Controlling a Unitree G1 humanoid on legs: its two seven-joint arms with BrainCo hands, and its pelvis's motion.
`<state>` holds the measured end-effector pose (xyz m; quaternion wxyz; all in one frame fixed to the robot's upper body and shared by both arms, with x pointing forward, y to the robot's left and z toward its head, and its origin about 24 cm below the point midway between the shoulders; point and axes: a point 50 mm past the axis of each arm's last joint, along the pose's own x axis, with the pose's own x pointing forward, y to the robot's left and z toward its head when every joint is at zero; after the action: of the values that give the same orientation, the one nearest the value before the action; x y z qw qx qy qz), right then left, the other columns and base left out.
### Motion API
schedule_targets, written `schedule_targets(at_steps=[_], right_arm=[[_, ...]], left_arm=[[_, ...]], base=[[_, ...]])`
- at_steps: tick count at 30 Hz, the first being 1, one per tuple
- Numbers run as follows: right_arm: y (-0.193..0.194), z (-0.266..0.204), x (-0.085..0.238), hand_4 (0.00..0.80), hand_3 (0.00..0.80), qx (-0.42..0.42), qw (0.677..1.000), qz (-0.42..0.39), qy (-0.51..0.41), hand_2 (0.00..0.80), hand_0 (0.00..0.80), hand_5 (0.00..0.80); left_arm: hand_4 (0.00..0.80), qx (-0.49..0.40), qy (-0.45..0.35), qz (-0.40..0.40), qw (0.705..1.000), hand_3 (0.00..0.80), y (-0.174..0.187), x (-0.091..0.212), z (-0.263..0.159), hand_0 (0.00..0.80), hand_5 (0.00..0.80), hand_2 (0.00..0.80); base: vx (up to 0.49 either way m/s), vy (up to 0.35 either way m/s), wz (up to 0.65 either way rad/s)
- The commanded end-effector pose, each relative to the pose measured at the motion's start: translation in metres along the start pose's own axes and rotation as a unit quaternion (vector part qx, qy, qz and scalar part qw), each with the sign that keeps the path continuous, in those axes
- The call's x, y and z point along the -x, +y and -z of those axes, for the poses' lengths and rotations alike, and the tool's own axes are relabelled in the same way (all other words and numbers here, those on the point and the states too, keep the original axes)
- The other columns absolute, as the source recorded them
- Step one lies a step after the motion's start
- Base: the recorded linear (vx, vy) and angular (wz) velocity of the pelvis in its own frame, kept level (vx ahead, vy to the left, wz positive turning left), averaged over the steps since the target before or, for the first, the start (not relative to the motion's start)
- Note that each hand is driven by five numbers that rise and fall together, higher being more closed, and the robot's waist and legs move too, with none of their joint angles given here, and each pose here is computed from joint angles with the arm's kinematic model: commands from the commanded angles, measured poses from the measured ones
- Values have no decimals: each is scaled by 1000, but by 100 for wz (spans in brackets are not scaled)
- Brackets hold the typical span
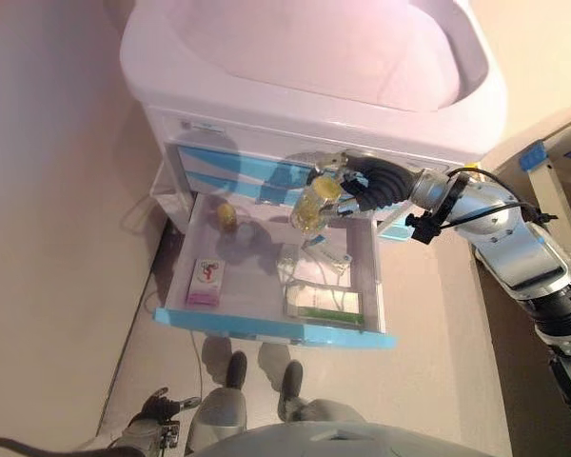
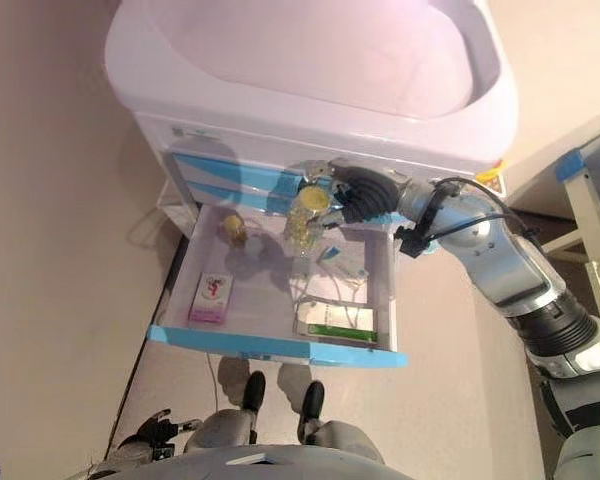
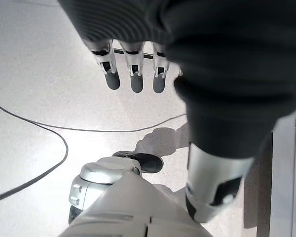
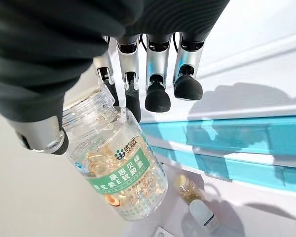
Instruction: Open the drawer and pick up the medicine
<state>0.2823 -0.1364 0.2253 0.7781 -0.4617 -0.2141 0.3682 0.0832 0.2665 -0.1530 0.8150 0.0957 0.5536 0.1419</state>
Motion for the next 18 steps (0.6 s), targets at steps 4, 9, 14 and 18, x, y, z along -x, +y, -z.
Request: schedule_targets(at_steps=[4, 9, 14, 18], right_arm=[[-47, -15, 2, 800, 800, -12, 996, 89, -30, 800, 800, 800], [-84, 3, 10, 800, 800, 11, 985, 173, 23, 800, 800, 800], [-119, 21, 21, 800, 800, 9, 965, 251, 77, 800, 800, 800], [-148, 31, 33, 800, 800, -5, 944, 310, 114, 800, 800, 800]], left_arm=[[0, -39, 42, -13, 998, 0, 12, 4, 25, 0, 0, 0], [0, -47, 55, -12, 997, 0, 14, 4, 29, 0, 0, 0], [0, -54, 65, -12, 996, 0, 16, 6, 36, 0, 0, 0], [0, -63, 70, -11, 996, 0, 19, 6, 37, 0, 0, 0]], base=[[0, 0, 0], [25, 9, 3], [54, -1, 2], [56, -8, 4]])
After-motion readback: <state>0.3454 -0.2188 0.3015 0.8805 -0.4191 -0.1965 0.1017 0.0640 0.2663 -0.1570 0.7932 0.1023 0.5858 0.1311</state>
